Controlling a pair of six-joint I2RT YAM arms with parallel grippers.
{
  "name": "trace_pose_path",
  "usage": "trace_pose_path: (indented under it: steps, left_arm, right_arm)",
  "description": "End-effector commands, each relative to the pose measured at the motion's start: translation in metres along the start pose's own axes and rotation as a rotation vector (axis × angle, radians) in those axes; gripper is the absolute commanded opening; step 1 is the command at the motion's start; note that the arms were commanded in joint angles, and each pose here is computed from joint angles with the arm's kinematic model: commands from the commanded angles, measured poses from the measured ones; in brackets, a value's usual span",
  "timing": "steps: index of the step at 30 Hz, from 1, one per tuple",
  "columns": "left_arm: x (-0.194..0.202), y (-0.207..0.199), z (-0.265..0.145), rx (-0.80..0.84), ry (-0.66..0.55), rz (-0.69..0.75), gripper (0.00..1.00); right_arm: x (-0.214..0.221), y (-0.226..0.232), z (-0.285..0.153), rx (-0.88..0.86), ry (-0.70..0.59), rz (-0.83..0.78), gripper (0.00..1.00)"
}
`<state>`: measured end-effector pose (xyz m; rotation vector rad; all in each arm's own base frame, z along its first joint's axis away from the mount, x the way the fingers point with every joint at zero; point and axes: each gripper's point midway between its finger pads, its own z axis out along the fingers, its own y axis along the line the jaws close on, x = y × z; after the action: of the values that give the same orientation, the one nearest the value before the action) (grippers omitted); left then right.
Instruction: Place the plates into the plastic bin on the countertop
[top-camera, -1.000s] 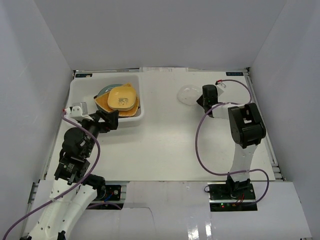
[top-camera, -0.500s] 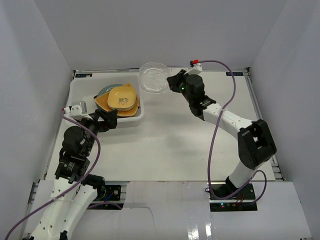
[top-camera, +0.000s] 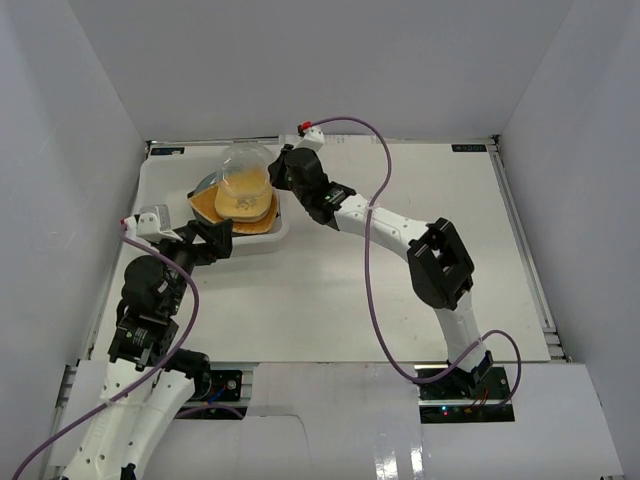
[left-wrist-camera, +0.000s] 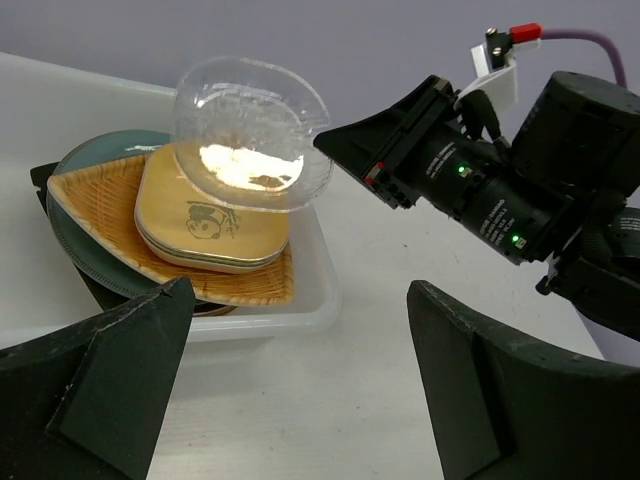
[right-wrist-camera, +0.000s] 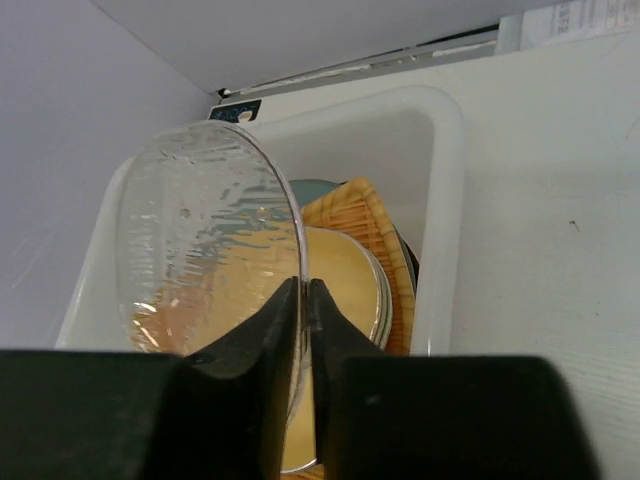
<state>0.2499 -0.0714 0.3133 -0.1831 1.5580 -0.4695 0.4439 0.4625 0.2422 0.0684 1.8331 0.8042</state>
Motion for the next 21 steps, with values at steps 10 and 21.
trace_pose_path:
  steps: [10,21]
  left_arm:
    - [-0.009,-0.001,-0.004,0.002,-0.035,-0.001,0.98]
    - [-0.006,-0.005,-0.002,0.024,-0.022,-0.002,0.98]
  right_arm:
    - [-0.039,0.043,-0.047,-0.085,-0.094,-0.018,0.80]
    - [-0.067,-0.082,-0.193,0.132,-0.240,-0.394,0.90]
